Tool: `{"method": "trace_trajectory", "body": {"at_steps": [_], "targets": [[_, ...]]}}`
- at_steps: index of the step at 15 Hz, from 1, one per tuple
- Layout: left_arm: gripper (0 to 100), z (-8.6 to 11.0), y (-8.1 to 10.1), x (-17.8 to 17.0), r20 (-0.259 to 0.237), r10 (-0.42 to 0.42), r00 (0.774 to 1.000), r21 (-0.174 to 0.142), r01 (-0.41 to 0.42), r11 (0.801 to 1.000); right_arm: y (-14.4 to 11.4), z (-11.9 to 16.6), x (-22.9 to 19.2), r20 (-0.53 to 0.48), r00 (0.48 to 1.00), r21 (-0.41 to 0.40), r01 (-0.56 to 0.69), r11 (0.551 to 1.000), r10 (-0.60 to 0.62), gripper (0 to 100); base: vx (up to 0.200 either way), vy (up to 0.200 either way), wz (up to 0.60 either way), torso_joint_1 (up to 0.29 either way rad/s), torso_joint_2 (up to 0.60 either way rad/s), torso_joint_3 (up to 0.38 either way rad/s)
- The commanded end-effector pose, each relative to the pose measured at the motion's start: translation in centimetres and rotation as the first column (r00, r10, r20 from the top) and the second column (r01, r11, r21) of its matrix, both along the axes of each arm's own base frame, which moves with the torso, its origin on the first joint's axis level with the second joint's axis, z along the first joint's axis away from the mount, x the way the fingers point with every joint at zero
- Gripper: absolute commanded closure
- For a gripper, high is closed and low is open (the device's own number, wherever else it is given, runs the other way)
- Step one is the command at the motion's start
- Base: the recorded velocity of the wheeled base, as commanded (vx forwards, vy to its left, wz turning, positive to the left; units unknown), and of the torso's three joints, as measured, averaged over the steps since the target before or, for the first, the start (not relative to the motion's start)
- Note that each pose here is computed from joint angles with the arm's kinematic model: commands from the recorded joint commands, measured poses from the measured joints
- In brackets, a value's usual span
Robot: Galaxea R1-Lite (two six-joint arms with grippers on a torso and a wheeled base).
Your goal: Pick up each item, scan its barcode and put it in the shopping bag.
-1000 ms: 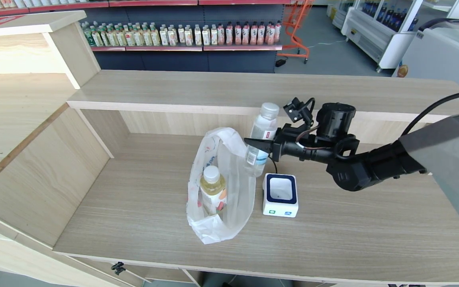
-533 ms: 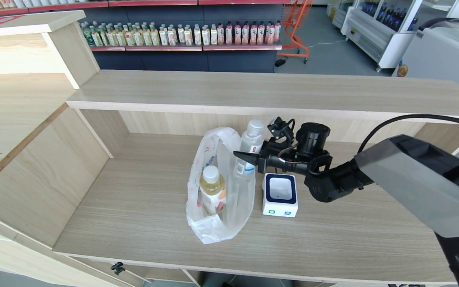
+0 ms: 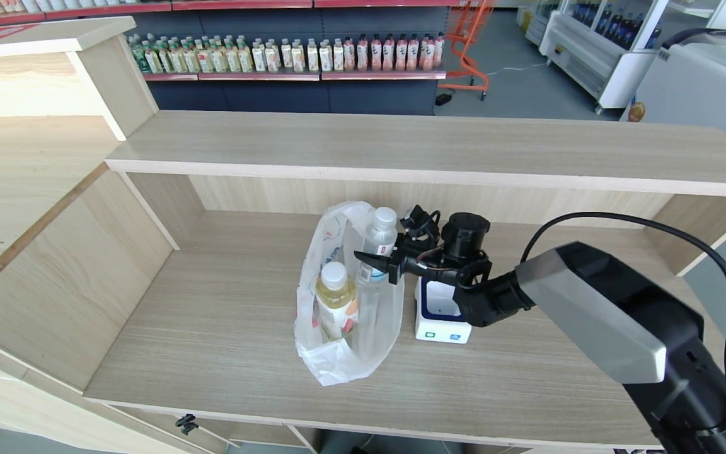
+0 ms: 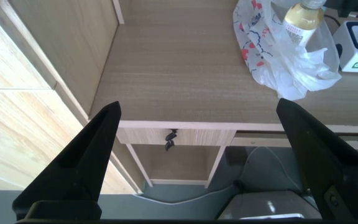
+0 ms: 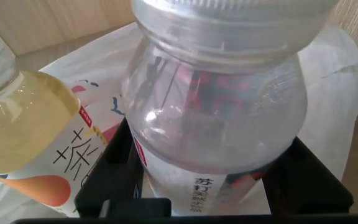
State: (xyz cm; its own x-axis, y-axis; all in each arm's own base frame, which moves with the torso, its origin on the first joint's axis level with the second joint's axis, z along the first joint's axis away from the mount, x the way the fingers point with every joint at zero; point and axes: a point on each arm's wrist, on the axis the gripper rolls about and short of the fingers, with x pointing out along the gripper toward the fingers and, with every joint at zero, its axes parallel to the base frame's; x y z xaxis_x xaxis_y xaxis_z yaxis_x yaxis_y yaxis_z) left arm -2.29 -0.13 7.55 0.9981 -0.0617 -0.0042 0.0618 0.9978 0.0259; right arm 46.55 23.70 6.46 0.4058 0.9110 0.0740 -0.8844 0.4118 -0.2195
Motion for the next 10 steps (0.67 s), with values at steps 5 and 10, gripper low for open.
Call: {"method": "trace_trajectory", "body": {"at_steps": [5,10], "targets": [[0,0.0,0.0,0.0,-0.002,0.000,1.000,0.000,0.000,1.000,2.1,-2.4,0.4,0.018,0.999,-0.005,-0.032,0.999,0.032,100,0.000,0.000,0.00,0.000,0.00,0.000],[0,0.0,0.0,0.0,0.000,0.000,1.000,0.000,0.000,1.000,1.8,-1.5,0.4,0.038,0.999,-0.031,-0.020,0.999,0.021,0,0.000,0.000,0.00,0.000,0.00,0.000]]}}
